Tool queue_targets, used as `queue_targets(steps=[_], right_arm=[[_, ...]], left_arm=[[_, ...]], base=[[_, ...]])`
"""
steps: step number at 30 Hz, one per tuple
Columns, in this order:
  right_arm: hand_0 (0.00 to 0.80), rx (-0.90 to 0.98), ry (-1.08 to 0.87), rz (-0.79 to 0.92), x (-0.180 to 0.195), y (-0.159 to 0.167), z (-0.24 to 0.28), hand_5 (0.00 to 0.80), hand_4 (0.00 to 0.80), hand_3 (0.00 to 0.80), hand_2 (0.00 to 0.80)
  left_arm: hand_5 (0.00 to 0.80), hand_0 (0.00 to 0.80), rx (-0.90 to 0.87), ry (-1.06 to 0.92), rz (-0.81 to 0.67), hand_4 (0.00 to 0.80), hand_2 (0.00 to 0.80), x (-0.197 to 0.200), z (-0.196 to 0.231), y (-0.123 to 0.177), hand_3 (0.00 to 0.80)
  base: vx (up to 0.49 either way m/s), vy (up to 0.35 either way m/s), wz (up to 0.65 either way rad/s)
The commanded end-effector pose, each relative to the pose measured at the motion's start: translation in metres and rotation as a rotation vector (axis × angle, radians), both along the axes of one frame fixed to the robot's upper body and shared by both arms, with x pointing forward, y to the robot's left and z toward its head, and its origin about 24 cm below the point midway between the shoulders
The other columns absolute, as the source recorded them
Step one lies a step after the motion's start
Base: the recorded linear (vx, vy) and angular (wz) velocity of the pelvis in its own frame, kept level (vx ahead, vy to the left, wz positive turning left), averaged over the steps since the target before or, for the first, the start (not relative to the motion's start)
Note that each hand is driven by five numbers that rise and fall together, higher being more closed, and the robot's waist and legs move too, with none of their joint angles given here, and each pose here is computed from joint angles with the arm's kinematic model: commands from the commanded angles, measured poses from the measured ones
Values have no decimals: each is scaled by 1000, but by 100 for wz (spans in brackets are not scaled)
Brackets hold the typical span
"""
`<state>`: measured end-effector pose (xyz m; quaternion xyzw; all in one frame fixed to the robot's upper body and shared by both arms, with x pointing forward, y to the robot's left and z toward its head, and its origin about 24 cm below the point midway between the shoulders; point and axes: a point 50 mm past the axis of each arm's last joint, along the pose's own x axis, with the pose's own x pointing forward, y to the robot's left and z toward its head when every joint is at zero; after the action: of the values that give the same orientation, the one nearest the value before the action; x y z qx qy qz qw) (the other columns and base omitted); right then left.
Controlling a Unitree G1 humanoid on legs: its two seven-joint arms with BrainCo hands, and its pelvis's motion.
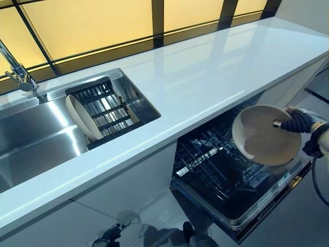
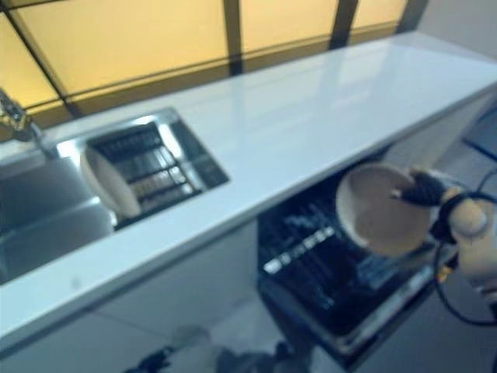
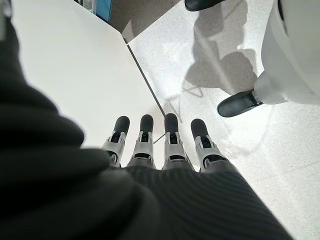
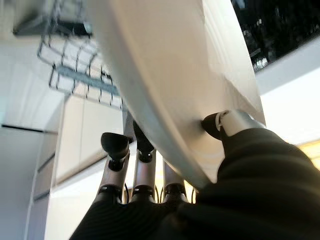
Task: Take plates into dishwasher
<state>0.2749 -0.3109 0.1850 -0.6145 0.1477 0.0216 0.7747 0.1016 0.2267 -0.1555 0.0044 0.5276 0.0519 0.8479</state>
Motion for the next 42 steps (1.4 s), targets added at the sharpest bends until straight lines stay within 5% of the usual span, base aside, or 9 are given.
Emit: queue_targets(steps=[1, 24, 42], right_arm=[[800, -21, -49, 2, 13, 12, 3, 800, 800, 800, 800], [800, -438, 39, -129, 60, 47, -59, 800, 800, 800, 800], [800, -391, 205, -160, 65, 68, -95, 800, 800, 800, 800]], left_arm=[[0, 0, 69, -31, -35, 0, 0, 16, 7, 15, 0], [0, 0, 50, -36, -111, 0, 0, 28, 6, -4, 0], [0, 0, 32, -38, -145, 0, 0, 36, 9, -11, 0]], base=[[0, 0, 0], [0, 0, 4], [1, 7, 6]])
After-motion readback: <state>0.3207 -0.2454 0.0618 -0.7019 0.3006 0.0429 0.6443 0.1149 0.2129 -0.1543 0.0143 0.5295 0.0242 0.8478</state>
